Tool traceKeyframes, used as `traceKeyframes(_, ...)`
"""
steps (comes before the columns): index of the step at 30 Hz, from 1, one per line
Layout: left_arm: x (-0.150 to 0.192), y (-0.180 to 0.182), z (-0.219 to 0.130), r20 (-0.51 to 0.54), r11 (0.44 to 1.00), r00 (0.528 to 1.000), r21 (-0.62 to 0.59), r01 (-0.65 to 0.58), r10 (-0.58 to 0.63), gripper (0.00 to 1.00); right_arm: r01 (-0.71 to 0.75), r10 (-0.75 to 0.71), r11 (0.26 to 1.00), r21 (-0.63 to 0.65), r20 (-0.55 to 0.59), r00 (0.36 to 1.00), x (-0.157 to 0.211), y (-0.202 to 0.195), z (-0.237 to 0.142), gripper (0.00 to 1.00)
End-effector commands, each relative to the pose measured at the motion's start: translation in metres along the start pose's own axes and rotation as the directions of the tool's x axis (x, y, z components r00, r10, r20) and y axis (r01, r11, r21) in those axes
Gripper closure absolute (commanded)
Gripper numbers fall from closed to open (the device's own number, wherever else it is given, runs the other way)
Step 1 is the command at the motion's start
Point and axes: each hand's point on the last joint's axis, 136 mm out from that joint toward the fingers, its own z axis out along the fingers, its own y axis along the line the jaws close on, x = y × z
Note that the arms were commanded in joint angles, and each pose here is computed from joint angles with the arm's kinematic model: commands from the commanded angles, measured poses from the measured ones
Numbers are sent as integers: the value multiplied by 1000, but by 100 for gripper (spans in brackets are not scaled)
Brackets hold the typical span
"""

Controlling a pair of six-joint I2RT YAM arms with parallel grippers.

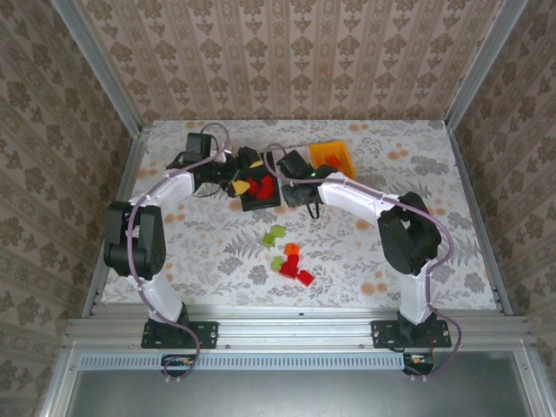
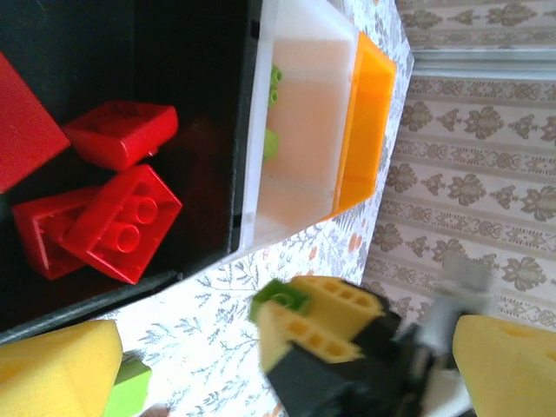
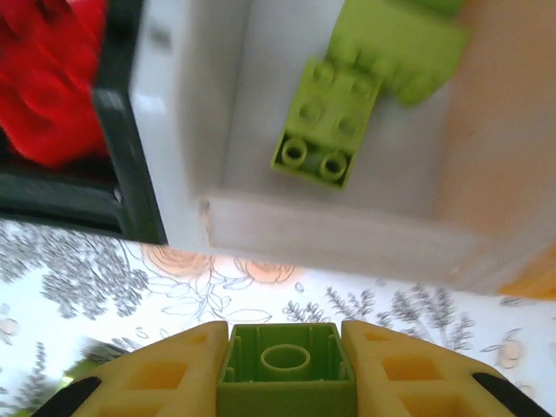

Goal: Sort the legos into containers by color

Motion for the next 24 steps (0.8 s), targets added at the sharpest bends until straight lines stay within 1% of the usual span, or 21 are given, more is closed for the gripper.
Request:
traceKeyframes(1,-9,-18,-22,49,999,998,42,-32,30,0,-10,6,997,73,55,998,-34,-26,-4,67)
traceKeyframes(4,-19,-10,-29,74,999,997,14,-29,27,0,-17,14,996,88,32,999,-48,-29,18,67)
traceKeyframes(7,-27,-3,-34,92,1000,996,18,-2,1,0,-22,20,993,114,24,1000,-62,-33,34,67)
traceKeyframes(10,-29,-3,-37,102,1000,995,18,-3,1,0,-23,19,993,114,39,999,-74,-34,33,65)
traceKeyframes(11,-30,-2,-37,103,1000,995,18,-1,-1,0,-23,18,993,112,45,999,-78,-33,29,61)
traceKeyframes(13,-30,-3,-36,100,1000,995,22,2,-4,0,-20,14,994,106,62,998,-86,-32,16,47)
traceKeyframes(15,-30,-2,-36,101,1000,995,23,2,-4,0,-10,0,994,105,96,995,-91,-29,-2,38)
traceKeyframes(17,-30,-1,-35,99,1000,995,23,7,-9,0,-5,-7,995,96,124,992,-92,-25,-21,35)
traceKeyframes(20,-27,-3,-33,92,1000,996,26,7,-10,0,17,-30,996,86,152,988,-78,-18,-50,36)
traceKeyframes(22,-23,-6,-31,84,1000,996,28,-1,-2,0,41,-48,998,56,127,991,-48,-7,-60,39)
traceKeyframes(24,-18,-9,-28,72,1000,997,30,-9,7,0,80,-81,997,11,68,994,-8,7,-64,39)
